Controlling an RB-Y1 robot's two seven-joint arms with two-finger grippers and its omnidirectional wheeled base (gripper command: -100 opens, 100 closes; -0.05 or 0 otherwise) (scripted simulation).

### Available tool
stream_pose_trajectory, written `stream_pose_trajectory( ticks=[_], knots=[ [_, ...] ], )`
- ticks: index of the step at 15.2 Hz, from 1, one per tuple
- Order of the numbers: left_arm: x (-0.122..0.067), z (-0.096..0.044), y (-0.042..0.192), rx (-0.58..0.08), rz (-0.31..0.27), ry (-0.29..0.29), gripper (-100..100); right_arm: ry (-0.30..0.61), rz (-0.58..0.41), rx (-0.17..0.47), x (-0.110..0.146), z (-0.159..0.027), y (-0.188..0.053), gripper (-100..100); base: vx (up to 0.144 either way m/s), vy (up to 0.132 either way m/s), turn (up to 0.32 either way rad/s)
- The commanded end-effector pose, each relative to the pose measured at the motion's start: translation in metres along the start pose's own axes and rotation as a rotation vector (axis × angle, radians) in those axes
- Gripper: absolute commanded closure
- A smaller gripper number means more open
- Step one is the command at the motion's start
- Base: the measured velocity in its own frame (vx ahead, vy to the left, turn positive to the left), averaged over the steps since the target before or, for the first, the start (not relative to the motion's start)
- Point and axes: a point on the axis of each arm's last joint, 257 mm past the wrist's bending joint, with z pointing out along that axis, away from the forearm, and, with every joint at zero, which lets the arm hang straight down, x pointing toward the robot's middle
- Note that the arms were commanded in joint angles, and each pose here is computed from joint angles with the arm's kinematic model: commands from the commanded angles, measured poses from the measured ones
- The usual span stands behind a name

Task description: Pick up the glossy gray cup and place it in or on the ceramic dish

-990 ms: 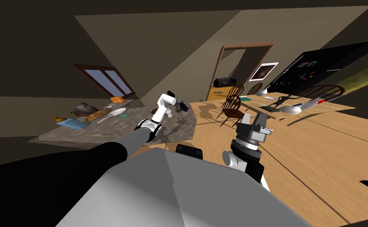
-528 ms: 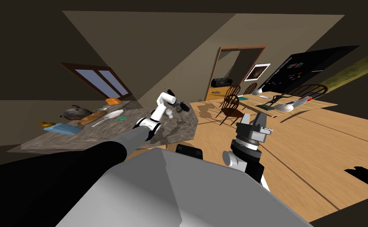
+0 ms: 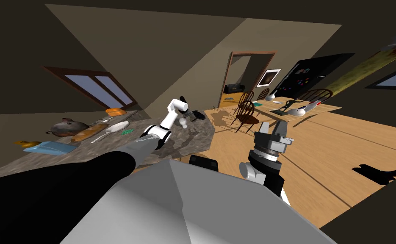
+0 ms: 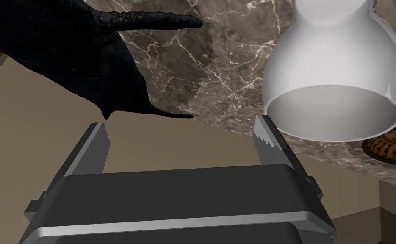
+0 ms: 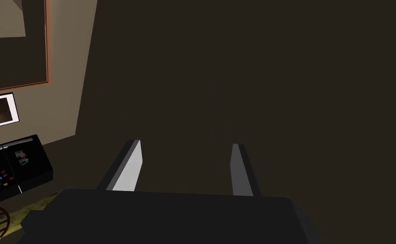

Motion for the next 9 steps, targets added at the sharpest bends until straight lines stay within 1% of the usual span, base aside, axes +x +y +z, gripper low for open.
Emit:
stream_pose_trajectory(
  ticks=[1,2,3,4,5,6,7,9],
  knots=[
    [0.006,0.000,0.013,-0.041,-0.015,0.032,-100,0.000,0.000,0.000,0.000,0.000,0.000,0,-0.011,0.124,-0.124],
    [0.011,0.002,0.022,-0.069,-0.030,0.058,-100,0.000,0.000,0.000,0.000,0.000,0.000,0,-0.011,0.119,-0.125],
    [0.012,0.001,0.024,-0.078,-0.030,0.064,-100,0.000,0.000,0.000,0.000,0.000,0.000,0,-0.006,0.109,-0.105],
    [0.018,0.003,0.034,-0.108,-0.044,0.091,-100,0.000,0.000,0.000,0.000,0.000,0.000,0,0.002,0.103,-0.115],
    [0.019,0.003,0.035,-0.111,-0.044,0.093,-100,0.000,0.000,0.000,0.000,0.000,0.000,0,0.012,0.095,-0.099],
    [0.025,0.004,0.044,-0.140,-0.055,0.120,-100,0.000,0.000,0.000,0.000,0.000,0.000,0,0.012,0.090,-0.120],
    [0.025,0.004,0.044,-0.140,-0.055,0.120,-100,0.000,0.000,0.000,0.000,0.000,0.000,0,0.003,0.079,-0.095],
    [0.038,0.006,0.058,-0.186,-0.072,0.166,-100,0.000,0.000,0.000,0.000,0.000,0.000,0,0.003,0.084,-0.117]
  ],
)
